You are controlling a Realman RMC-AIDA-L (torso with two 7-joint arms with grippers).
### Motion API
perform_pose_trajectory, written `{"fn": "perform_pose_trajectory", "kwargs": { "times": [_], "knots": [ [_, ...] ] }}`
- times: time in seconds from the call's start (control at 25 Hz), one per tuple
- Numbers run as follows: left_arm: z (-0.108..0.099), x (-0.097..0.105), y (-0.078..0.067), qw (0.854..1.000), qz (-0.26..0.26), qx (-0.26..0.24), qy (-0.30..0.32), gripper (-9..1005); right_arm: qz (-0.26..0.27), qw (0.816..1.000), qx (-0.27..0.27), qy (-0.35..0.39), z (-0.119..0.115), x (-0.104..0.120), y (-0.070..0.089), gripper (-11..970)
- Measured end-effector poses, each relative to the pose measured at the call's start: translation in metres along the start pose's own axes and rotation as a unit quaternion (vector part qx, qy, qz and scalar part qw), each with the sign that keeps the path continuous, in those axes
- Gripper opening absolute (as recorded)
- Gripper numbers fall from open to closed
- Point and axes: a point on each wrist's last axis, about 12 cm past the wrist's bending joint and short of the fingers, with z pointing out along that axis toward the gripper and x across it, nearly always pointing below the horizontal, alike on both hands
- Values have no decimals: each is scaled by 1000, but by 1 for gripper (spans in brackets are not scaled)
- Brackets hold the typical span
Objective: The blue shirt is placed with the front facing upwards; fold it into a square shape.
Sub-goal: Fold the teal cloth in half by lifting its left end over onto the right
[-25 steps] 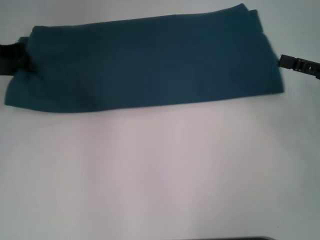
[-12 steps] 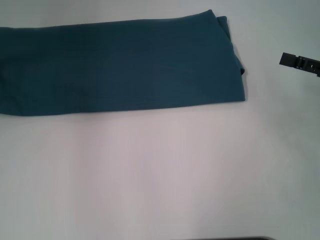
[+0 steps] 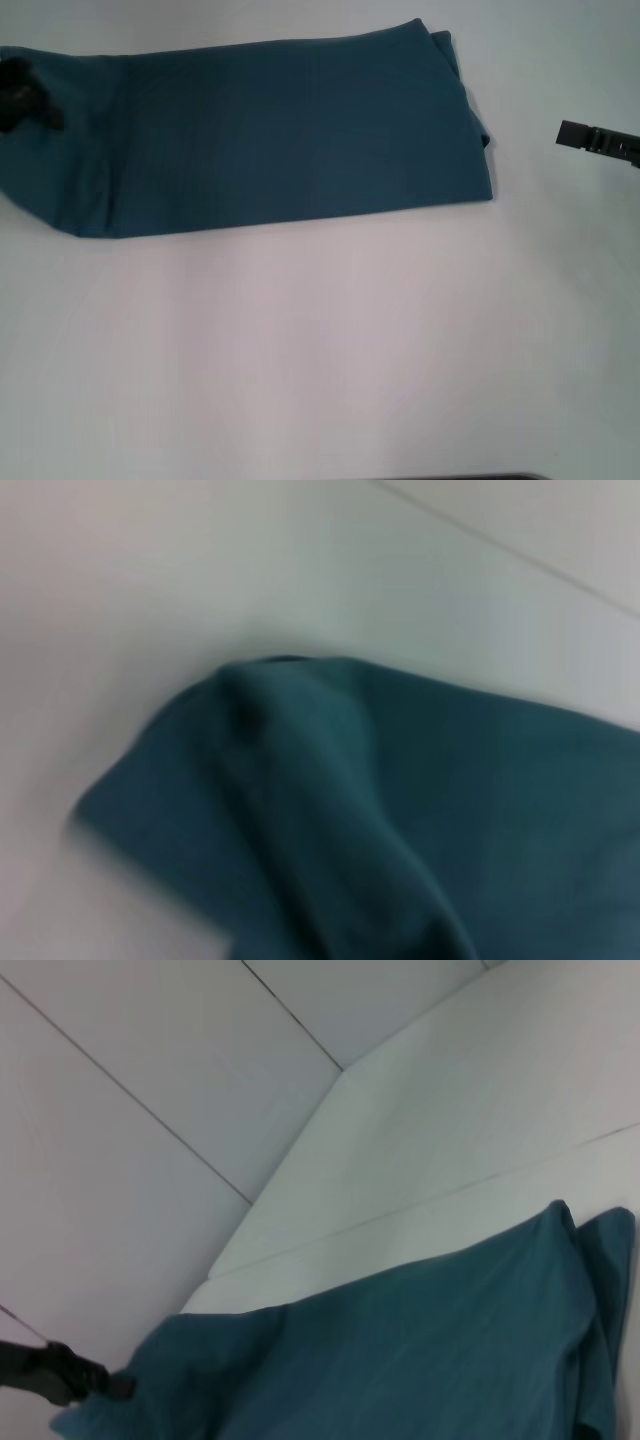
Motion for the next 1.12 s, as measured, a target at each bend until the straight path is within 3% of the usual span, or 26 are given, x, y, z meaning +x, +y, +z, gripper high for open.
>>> {"fn": "perform_pose_trajectory", "kwargs": {
  "times": [0.2,0.56,0.6,1.12],
  "knots": [
    [2,-4,-36,998,22,63,15,68,-3,1000,1,1,0,0,0,851],
    [23,-11,-99,991,74,105,24,67,-4,1000,2,4,-1,1,-1,849],
    [30,-11,-113,990,86,107,26,67,-5,1000,1,4,0,0,0,849],
    [67,-5,-169,983,143,106,39,67,-5,1000,-2,5,3,-2,1,845]
  ]
}}
